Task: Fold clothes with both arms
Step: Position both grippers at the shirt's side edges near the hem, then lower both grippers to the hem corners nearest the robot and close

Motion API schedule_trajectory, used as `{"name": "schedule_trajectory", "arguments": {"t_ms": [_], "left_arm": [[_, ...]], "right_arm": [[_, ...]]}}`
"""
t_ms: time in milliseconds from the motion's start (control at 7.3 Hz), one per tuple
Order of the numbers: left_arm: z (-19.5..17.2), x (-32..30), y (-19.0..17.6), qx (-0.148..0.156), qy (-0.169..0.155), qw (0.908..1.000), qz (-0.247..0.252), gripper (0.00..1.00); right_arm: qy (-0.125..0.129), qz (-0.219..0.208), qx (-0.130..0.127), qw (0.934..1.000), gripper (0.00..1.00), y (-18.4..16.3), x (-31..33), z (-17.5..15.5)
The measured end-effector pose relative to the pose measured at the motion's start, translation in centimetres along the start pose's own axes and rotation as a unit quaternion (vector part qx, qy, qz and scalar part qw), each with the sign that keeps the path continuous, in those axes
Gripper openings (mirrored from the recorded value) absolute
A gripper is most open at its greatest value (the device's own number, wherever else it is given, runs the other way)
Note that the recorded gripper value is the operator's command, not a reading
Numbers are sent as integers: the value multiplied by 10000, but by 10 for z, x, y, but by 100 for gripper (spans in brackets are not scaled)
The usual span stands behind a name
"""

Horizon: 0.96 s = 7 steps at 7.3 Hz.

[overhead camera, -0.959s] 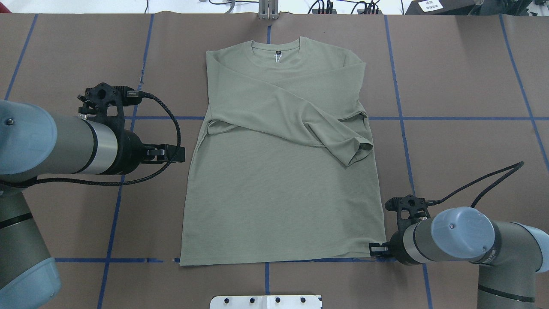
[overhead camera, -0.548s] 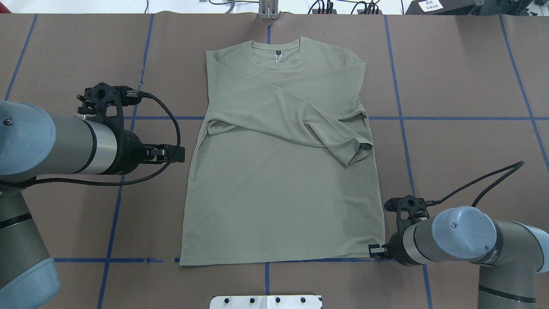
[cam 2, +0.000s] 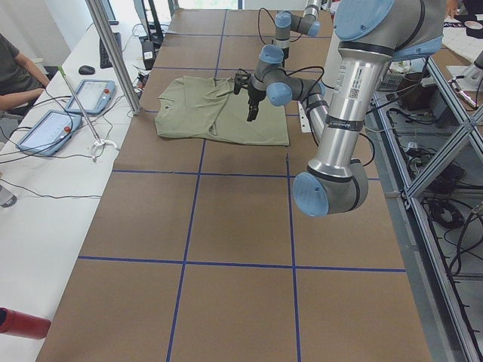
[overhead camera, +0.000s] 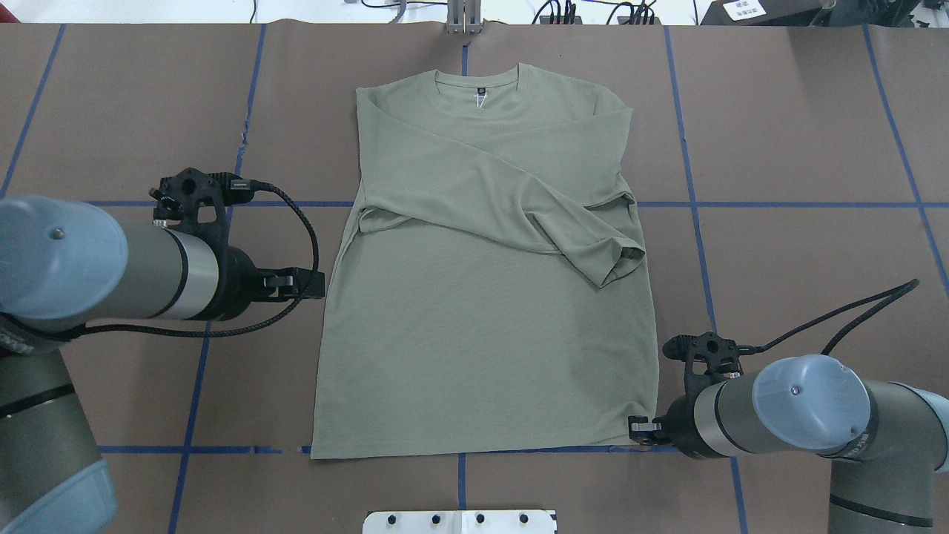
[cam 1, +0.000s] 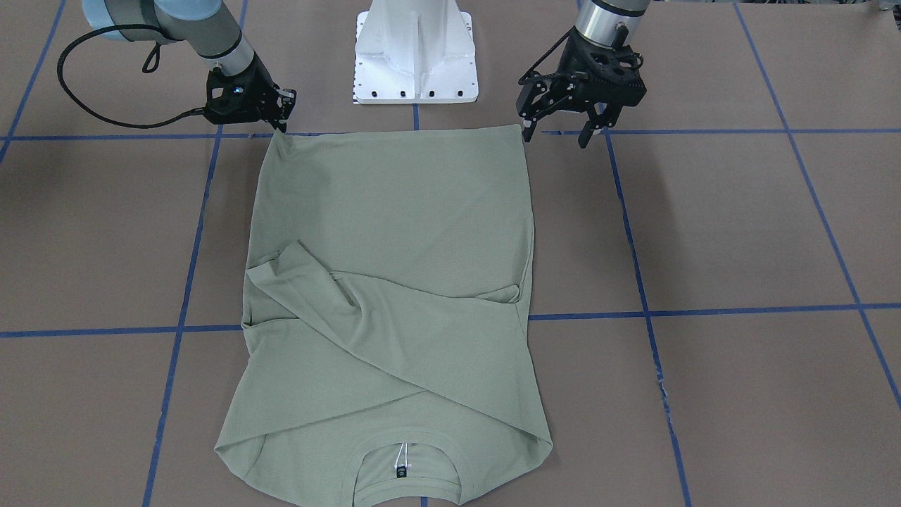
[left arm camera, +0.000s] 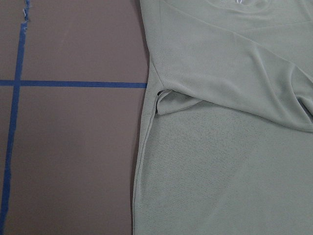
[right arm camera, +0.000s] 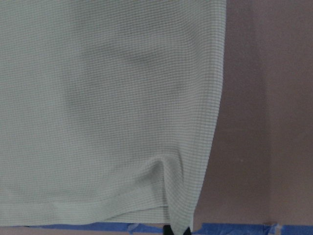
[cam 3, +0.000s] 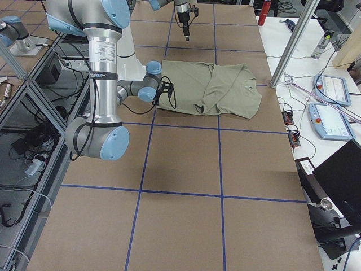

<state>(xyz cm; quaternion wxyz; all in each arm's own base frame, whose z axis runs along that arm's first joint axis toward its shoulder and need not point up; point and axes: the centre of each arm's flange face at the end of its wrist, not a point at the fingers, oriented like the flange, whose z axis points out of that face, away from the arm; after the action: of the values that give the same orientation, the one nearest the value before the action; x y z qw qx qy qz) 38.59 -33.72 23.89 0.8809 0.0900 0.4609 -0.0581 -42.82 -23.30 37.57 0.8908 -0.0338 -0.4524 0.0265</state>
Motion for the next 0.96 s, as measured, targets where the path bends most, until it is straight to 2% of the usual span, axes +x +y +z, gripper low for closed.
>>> {"name": "schedule_trajectory", "arguments": {"t_ms": [411, 822, 959], "left_arm": [[67, 16, 93, -616, -420, 9964, -405, 99], [114, 10, 128, -816, -849, 9922, -413, 95], [123, 8, 131, -829, -934, 9913, -408, 89]], "right_arm": [[-227, 97, 261, 9994, 0, -14, -10, -23], [-281, 137, 369, 9988, 0, -20, -12, -30], [-287, 146, 387, 9987, 0, -22, -12, -31]]}}
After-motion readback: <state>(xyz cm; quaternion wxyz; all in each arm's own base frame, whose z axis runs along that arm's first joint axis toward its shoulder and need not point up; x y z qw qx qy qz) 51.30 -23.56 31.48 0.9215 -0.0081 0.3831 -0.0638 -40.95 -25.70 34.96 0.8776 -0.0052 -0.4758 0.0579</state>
